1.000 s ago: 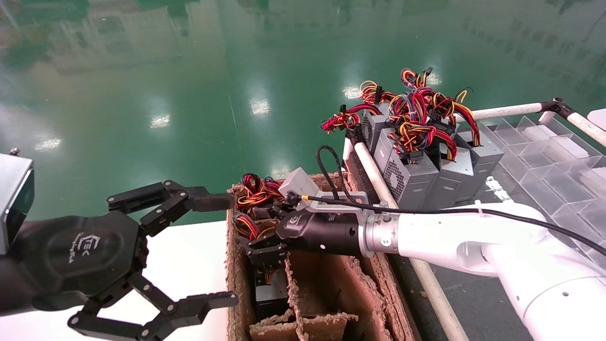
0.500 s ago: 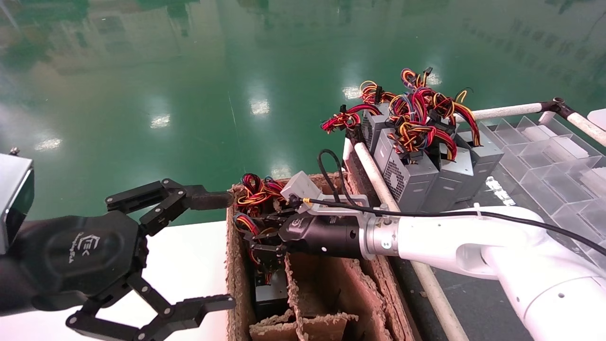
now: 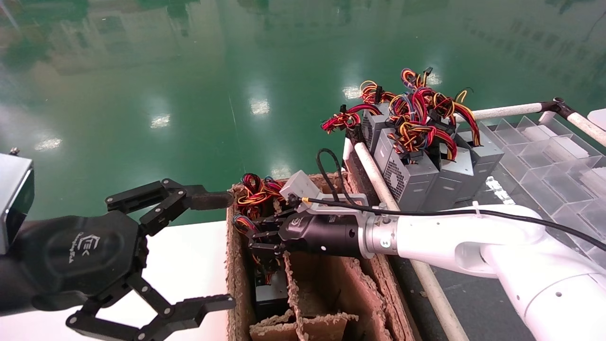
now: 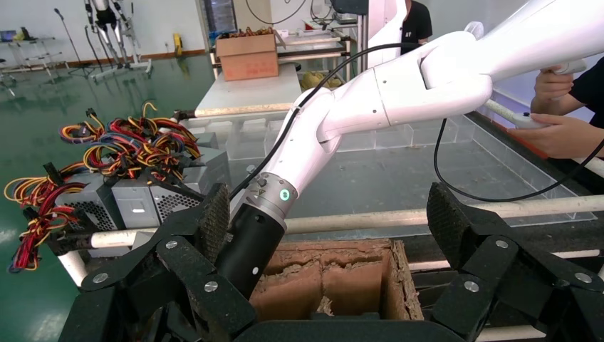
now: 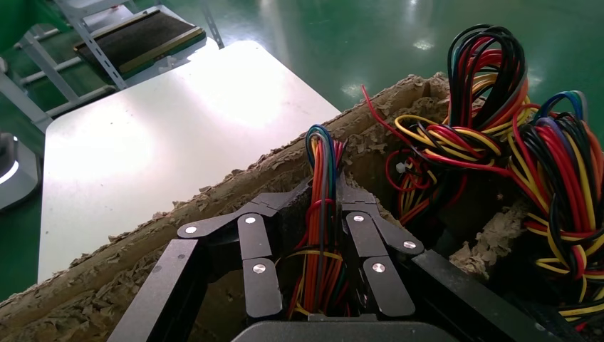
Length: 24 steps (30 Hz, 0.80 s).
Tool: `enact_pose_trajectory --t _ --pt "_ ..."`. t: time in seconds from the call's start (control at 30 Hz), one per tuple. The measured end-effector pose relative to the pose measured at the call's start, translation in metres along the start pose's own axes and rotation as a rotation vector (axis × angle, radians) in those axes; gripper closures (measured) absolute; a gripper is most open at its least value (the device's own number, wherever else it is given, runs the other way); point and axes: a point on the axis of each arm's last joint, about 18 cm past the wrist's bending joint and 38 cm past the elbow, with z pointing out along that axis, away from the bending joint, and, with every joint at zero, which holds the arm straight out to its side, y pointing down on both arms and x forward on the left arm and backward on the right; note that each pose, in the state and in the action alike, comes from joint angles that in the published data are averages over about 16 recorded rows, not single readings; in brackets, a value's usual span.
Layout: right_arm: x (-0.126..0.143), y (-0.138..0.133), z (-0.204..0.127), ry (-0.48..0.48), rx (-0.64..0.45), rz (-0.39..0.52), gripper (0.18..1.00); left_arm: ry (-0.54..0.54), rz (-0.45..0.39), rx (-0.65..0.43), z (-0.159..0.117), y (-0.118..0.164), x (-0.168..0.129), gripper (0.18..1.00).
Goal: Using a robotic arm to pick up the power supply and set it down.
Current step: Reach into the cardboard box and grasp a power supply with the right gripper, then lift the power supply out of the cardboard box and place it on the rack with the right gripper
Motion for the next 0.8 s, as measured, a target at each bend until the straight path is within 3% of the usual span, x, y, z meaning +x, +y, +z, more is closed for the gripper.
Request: enact_pose_trajectory --t 0.4,0.8 --pt "0.001 -0.012 -0.024 -0.038 0.078 0.012 0.985 0.0 0.0 0.0 0.0 0.0 0.0 0.183" --pt "0.006 -0.044 -0.089 -0.086 0.258 0.009 0.987 0.0 0.0 0.0 0.0 0.0 0.0 0.183"
